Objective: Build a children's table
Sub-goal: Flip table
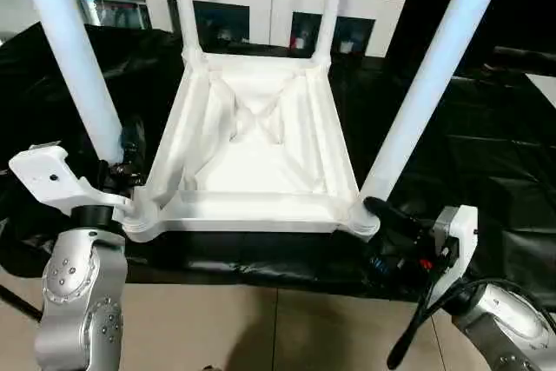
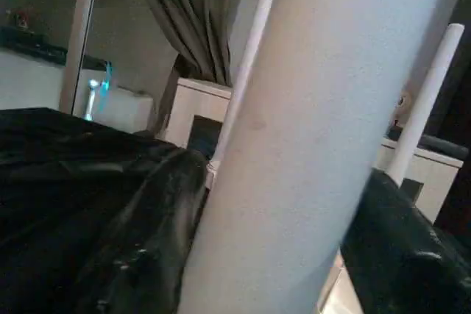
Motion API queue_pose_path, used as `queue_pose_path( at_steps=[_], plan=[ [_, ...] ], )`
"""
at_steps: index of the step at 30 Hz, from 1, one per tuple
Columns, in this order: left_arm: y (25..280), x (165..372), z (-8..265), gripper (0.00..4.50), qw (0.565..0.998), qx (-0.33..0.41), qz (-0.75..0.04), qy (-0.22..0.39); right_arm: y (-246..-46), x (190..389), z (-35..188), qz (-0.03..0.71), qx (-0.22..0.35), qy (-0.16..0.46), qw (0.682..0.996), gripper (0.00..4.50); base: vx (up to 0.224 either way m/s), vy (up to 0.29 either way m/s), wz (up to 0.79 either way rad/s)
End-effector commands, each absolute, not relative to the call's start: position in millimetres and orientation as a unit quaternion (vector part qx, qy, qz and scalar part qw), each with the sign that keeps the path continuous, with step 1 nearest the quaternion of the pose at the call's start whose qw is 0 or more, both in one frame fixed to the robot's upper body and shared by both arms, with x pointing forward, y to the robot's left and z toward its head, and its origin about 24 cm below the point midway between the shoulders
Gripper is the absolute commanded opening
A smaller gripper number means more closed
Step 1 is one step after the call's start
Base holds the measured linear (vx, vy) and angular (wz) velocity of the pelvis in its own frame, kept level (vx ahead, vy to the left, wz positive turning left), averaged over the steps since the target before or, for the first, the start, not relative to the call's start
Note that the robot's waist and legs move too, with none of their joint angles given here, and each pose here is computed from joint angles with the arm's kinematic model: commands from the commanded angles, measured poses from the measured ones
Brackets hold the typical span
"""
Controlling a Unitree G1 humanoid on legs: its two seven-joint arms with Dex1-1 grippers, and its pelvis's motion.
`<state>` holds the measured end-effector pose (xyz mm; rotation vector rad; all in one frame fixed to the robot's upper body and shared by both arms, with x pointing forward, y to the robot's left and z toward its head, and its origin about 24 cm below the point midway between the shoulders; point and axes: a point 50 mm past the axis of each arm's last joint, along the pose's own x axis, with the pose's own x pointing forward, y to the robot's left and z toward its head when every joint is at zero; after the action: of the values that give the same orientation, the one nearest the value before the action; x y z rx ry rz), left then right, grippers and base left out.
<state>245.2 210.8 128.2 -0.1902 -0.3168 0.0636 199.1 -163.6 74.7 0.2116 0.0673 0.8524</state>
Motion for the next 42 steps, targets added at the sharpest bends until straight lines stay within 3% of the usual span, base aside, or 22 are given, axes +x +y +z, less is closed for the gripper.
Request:
queue_pose_path(
  at_steps=[1, 14, 21, 23, 29, 36, 38, 42],
  plan=[
    [203.5, 247.5, 132.3, 2.51, 0.982, -0.104, 0.013, -0.156, -161.5, 201.9, 79.2, 0.439, 0.092, 0.032, 0.893, 4.50, 0.000, 0.000, 0.00],
    [200.6, 244.6, 127.4, 2.25, 0.974, -0.175, 0.019, -0.141, -167.7, 214.6, 78.2, 0.431, 0.074, 0.034, 0.898, 4.50, 0.000, 0.000, 0.00],
    [191.7, 249.2, 133.0, 2.25, 0.931, -0.325, -0.002, -0.165, -162.8, 208.9, 74.5, 0.432, 0.088, 0.046, 0.897, 4.50, 0.000, 0.000, 0.00],
    [182.7, 250.6, 137.7, 2.25, 0.915, -0.362, -0.032, -0.172, -163.1, 206.2, 71.7, 0.421, 0.095, 0.052, 0.901, 4.50, 0.000, 0.000, 0.00],
    [174.3, 251.0, 136.5, 2.18, 0.917, -0.361, -0.055, -0.161, -167.4, 216.7, 62.3, 0.343, 0.092, 0.066, 0.932, 4.50, 0.000, 0.000, 0.00],
    [173.3, 253.6, 135.0, 2.16, 0.914, -0.372, -0.061, -0.151, -171.8, 237.6, 56.4, 0.221, 0.184, 0.036, 0.957, 4.50, 0.000, 0.000, 0.00],
    [172.8, 255.9, 135.7, 2.16, 0.913, -0.374, -0.063, -0.151, -164.7, 246.4, 56.0, 0.207, 0.271, 0.037, 0.939, 4.50, 0.000, 0.000, 0.00],
    [173.1, 256.8, 136.3, 2.16, 0.913, -0.374, -0.064, -0.152, -153.6, 247.2, 58.0, 0.241, 0.321, 0.040, 0.915, 4.50, 0.000, 0.000, 0.00]
  ],
)
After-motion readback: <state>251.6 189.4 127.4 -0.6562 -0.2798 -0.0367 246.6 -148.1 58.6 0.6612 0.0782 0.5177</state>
